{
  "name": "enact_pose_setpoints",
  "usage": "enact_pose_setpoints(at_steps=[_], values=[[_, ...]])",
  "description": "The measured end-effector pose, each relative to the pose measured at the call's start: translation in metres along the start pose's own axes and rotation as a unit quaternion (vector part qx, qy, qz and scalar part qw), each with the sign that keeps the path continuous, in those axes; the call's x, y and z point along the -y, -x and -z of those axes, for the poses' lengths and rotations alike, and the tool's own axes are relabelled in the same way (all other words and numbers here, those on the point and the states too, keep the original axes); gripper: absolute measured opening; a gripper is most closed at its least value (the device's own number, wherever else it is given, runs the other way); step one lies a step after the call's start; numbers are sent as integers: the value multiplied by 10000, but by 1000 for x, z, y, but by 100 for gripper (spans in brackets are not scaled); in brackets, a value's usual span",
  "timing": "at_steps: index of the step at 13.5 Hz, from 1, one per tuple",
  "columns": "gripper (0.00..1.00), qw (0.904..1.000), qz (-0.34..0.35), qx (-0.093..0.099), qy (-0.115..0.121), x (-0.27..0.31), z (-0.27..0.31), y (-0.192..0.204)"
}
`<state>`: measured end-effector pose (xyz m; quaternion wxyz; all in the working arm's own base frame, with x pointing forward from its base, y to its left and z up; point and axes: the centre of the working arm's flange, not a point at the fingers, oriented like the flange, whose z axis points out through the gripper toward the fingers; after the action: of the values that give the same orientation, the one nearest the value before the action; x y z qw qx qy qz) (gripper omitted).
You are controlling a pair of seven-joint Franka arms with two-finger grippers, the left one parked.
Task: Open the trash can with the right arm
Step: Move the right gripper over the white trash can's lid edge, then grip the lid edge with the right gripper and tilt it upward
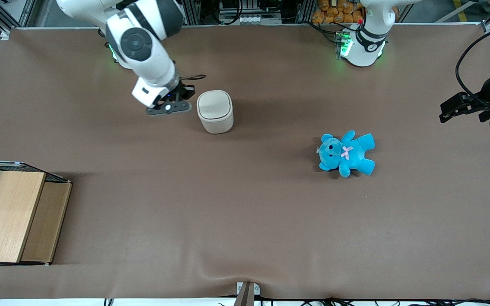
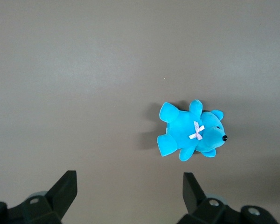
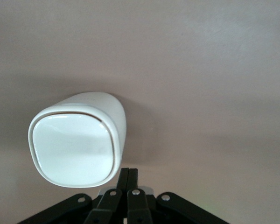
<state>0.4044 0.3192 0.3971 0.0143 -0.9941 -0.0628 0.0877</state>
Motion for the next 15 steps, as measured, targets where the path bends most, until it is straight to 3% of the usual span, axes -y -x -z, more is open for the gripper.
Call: enact_pose_setpoints(at_steps=[5, 15], values=[[1, 9997, -96, -208, -45, 25, -26, 17], [1, 9994, -175, -305, -71, 31, -68, 6]])
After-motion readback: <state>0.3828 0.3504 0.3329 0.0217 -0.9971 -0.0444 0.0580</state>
